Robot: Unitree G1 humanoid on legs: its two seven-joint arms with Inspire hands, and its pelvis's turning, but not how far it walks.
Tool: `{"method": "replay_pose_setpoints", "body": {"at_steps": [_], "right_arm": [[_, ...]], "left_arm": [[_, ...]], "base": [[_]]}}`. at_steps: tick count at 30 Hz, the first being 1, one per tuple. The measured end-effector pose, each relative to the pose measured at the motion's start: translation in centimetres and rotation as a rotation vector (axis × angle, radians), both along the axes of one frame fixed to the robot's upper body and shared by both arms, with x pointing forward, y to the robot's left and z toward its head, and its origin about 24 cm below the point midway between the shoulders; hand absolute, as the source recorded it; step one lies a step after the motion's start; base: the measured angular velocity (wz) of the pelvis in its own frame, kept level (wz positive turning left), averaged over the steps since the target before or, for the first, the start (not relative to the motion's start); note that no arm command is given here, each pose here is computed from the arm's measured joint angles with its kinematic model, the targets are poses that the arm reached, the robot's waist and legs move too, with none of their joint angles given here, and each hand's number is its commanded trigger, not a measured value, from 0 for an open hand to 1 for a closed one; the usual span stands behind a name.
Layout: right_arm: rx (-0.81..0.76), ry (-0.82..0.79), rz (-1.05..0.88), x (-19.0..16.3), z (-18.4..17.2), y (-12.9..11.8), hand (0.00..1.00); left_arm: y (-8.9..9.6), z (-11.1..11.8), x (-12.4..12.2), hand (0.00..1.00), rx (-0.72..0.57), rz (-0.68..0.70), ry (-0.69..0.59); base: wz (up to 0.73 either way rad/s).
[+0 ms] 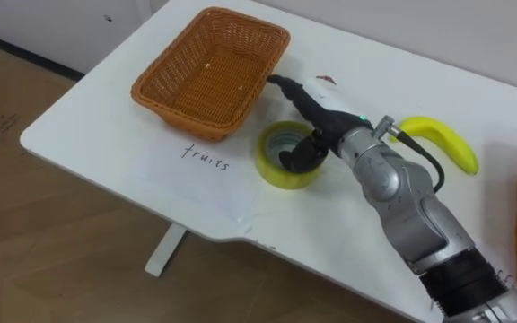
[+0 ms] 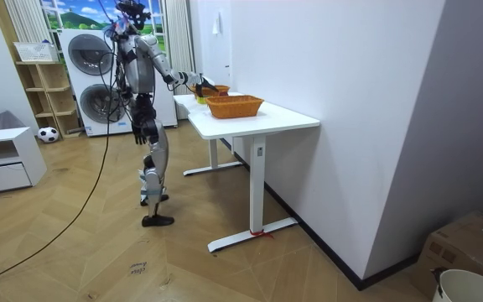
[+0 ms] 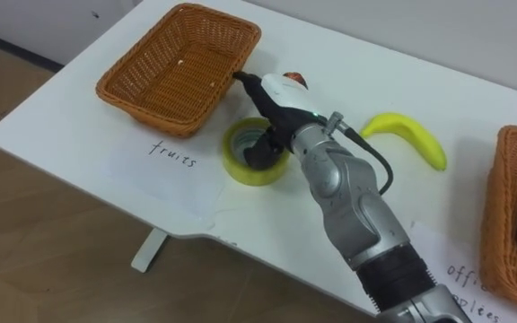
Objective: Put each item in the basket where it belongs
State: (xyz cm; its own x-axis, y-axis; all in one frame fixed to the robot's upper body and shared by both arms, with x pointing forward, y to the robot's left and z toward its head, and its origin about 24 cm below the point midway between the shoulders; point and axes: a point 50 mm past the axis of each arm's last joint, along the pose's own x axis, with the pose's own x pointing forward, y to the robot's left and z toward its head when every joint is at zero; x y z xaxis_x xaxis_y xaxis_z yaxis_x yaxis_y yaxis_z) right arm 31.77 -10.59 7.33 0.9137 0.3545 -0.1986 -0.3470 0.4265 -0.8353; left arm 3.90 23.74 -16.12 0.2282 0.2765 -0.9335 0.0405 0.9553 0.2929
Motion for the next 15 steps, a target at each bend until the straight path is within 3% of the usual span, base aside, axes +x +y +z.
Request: {"method": "replay_pose_setpoints", "body": {"at_steps": [15], "right_arm": [[-0.023,0.017,-0.023,0.09,-0.12,-0.72,0.00]], "left_arm": [[0.00,-0.04,-0.20,0.00,0.013,0.007,0.017]], "base": [[0.00]]}}
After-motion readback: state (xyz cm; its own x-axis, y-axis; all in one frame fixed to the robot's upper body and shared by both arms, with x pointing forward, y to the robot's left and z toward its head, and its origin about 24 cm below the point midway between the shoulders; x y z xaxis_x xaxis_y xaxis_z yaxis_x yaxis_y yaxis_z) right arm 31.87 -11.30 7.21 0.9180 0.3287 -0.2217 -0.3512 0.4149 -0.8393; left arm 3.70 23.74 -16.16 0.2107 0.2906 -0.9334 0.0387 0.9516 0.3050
